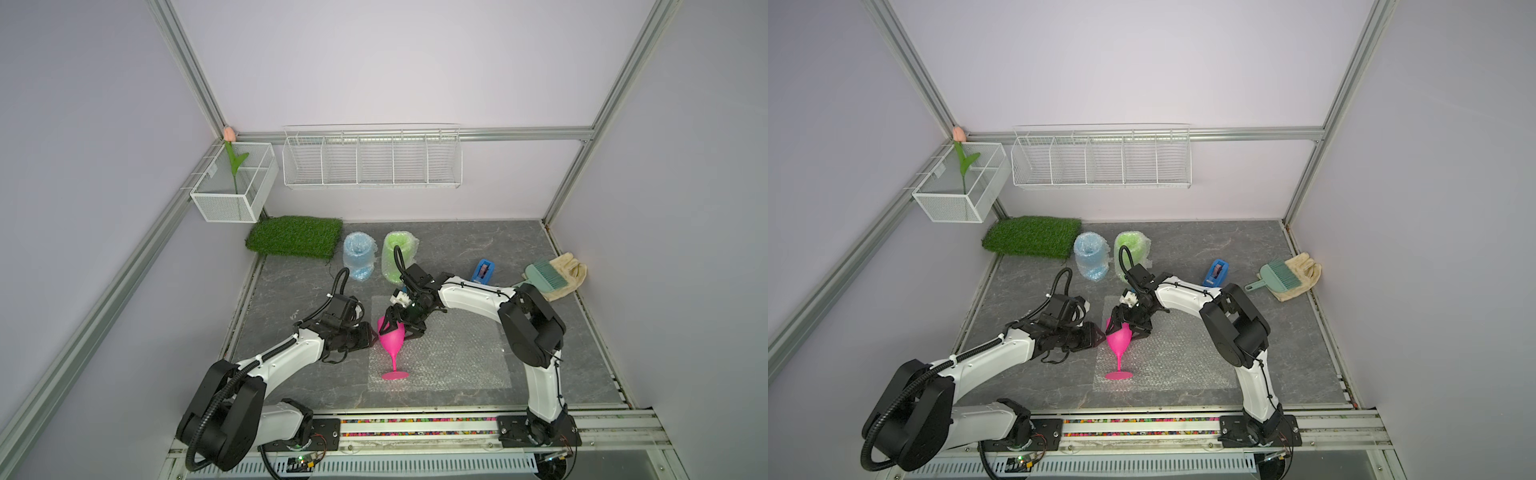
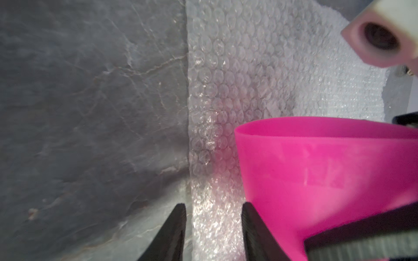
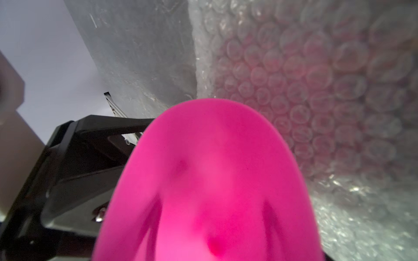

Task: Wrap wine glasses in bubble wrap
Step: Place the wine glass on the bubble wrap.

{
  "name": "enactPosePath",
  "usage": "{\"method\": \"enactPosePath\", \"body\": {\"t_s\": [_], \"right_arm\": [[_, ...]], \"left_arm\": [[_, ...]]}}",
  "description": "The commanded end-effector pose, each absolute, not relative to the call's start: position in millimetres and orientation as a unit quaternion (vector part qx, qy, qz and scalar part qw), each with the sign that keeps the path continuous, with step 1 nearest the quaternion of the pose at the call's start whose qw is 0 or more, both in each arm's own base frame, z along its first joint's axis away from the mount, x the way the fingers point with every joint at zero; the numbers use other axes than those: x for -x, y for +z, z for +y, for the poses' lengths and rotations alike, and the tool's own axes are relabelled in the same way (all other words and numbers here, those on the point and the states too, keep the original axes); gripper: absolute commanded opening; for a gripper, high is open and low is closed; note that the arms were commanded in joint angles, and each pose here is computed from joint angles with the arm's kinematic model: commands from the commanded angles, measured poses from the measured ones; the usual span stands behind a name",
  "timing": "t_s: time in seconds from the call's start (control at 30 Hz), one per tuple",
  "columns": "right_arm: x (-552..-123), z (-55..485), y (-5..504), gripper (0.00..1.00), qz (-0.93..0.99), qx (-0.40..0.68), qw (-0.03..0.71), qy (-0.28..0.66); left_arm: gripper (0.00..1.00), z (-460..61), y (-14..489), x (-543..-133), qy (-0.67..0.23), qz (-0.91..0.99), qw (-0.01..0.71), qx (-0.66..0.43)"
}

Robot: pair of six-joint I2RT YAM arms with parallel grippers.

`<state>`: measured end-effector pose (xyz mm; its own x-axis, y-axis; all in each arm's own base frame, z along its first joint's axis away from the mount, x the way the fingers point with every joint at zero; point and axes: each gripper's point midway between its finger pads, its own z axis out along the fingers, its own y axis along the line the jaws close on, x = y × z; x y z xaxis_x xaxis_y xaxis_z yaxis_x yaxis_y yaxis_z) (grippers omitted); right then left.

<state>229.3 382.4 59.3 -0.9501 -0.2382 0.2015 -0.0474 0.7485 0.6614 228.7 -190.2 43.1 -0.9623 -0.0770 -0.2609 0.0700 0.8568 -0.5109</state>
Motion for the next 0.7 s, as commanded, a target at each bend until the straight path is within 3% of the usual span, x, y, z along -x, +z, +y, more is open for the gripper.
{"method": "enactPosePath", "body": {"t_s": [0.0, 0.2, 0.47, 0.57, 0.67], "right_arm": [[-225.7, 373.6, 39.5, 0.69, -0.938, -0.06, 0.149, -0.307], [-226.0, 363.9, 27.4, 0.78, -0.952, -0.053, 0.136, -0.269], [-235.6, 361.9, 44.3, 0.99, -0.959, -0.052, 0.095, -0.263], [-236.6, 361.7, 53.3, 0.88, -0.959, -0.051, 0.087, -0.266], [-237.4, 360.9, 62.4, 0.88, -0.959, -0.052, 0.078, -0.269]], "left_arm": [[0.41, -195.5, 38.3, -229.6, -0.281, 0.951, 0.128, 0.0], [0.37, -190.9, 20.0, -223.4, -0.259, 0.961, 0.098, 0.003], [0.15, -192.5, 12.9, -221.6, -0.259, 0.962, 0.084, -0.002], [0.09, -191.7, 12.9, -221.5, -0.256, 0.963, 0.084, -0.003], [0.03, -191.6, 13.7, -221.6, -0.255, 0.963, 0.084, -0.005]]}}
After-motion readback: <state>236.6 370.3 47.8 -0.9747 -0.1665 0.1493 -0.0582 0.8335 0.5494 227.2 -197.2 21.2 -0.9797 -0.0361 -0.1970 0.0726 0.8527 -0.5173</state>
